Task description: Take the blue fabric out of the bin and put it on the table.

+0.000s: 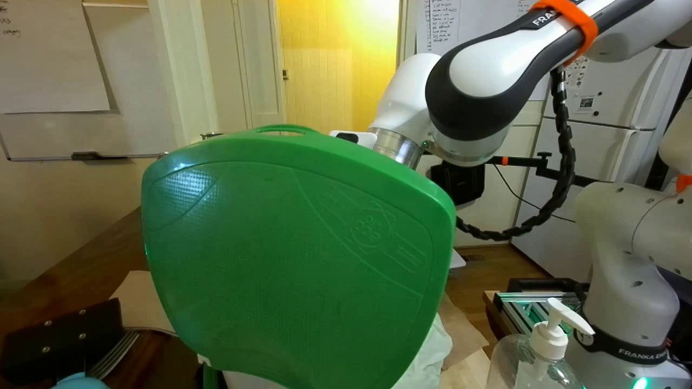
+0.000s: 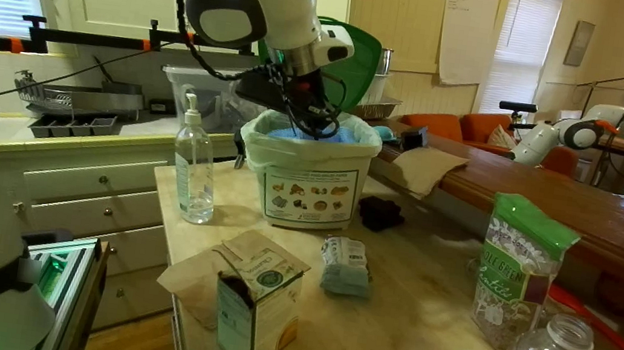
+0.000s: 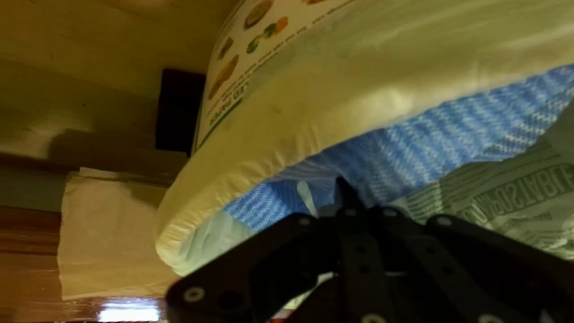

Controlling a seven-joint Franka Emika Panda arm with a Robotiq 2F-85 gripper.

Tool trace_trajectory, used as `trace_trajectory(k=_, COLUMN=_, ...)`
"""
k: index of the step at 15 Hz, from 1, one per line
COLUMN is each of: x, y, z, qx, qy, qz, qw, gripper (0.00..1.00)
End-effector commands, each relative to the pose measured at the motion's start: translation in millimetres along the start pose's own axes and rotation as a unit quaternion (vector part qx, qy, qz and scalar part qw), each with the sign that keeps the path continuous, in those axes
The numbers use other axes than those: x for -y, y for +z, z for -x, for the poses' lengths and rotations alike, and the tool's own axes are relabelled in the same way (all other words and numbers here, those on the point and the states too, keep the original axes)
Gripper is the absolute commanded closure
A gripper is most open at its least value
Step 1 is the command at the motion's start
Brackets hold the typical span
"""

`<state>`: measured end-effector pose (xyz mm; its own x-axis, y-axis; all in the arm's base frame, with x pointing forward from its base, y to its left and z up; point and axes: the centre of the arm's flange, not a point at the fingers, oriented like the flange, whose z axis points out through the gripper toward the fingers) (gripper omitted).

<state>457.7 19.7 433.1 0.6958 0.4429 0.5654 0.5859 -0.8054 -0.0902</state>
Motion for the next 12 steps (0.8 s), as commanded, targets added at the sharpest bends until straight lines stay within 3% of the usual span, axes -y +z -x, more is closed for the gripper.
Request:
trace_trajectory(k=1, x=-11.7, y=-29.5, z=-4.8, qx=-0.016, qy=0.037, qz=-0.021, qw=0.999, gripper=1.0)
trace_trajectory(k=8, x=-29.7, y=-90.9, z=-10.2, qx=-0.072, qy=0.081, qz=-0.06, qw=0.9923, gripper=1.0)
trace_trajectory(k=12, x=-38.4, y=-130.5, z=-6.8, qx=-0.107, qy=0.095, qz=-0.04, qw=0.9889, gripper=1.0)
